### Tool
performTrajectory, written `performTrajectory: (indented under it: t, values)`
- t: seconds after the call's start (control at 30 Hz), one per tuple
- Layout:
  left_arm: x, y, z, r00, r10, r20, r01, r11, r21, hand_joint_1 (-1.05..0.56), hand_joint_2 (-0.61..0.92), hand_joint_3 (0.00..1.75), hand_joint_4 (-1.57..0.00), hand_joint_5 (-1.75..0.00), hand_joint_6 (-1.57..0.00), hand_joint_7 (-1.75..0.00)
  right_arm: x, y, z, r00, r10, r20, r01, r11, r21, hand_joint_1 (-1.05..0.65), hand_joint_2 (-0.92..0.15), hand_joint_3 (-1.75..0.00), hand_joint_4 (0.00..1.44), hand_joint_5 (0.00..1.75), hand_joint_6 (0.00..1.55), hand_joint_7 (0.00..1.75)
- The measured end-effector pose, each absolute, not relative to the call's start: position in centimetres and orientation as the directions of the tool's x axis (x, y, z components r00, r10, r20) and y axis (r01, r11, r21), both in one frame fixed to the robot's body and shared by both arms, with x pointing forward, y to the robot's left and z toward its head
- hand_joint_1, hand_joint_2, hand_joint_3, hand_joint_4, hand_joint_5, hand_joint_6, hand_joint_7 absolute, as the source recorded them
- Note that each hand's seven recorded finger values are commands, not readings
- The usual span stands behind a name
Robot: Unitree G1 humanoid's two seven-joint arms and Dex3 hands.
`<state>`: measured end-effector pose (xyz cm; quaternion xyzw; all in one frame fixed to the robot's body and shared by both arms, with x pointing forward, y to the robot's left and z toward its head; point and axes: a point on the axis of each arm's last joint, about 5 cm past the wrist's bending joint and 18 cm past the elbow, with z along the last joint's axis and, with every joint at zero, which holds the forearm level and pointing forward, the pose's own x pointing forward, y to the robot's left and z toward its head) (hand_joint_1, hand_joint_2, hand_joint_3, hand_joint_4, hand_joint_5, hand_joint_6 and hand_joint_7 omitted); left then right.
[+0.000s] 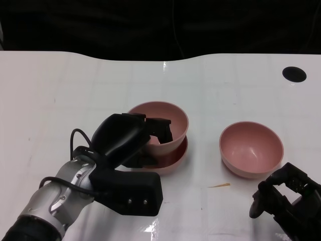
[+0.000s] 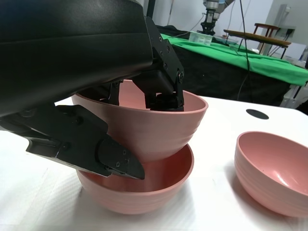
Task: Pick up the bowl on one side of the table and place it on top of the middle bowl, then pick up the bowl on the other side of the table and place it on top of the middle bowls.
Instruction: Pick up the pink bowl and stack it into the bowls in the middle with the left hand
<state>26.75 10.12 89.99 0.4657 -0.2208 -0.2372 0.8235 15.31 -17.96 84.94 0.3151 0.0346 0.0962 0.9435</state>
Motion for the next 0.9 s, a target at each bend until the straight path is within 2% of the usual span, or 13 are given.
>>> performTrajectory:
  t: [0.07, 0.27, 0.47, 0.67, 0.9]
  values:
    - [26.76, 10.13, 89.95, 0.791, -0.595, 0.141, 0.186, 0.453, 0.872, -0.06, 0.92, 0.20, -0.61, -1.73, -0.68, -1.40, 15.31, -17.96, 84.94, 0.979, 0.202, -0.003, -0.160, 0.783, 0.601, -0.12, -0.81, -0.49, 0.93, 1.42, 0.90, 1.08]
    - [26.77, 10.11, 89.70, 0.796, -0.593, 0.126, 0.197, 0.450, 0.871, -0.05, 0.92, 0.21, -0.61, -1.75, -0.59, -1.58, 15.32, -17.96, 84.93, 0.980, 0.201, -0.002, -0.160, 0.784, 0.600, -0.12, -0.81, -0.49, 0.92, 1.44, 0.89, 1.09]
    - [26.79, 10.04, 89.46, 0.800, -0.589, 0.112, 0.207, 0.447, 0.870, -0.05, 0.92, 0.23, -0.60, -1.75, -0.58, -1.61, 15.32, -17.96, 84.94, 0.980, 0.201, -0.001, -0.160, 0.784, 0.600, -0.11, -0.82, -0.49, 0.91, 1.44, 0.89, 1.09]
    - [26.80, 9.96, 89.27, 0.805, -0.585, 0.099, 0.216, 0.444, 0.870, -0.06, 0.92, 0.23, -0.60, -1.74, -0.65, -1.48, 15.32, -17.95, 84.94, 0.980, 0.201, -0.001, -0.160, 0.783, 0.601, -0.12, -0.82, -0.47, 0.92, 1.45, 0.89, 1.09]
    - [26.78, 9.95, 89.03, 0.807, -0.584, 0.089, 0.224, 0.441, 0.869, -0.06, 0.92, 0.22, -0.61, -1.75, -0.63, -1.54, 15.33, -17.93, 84.93, 0.979, 0.203, -0.001, -0.162, 0.783, 0.601, -0.11, -0.83, -0.46, 0.91, 1.44, 0.89, 1.09]
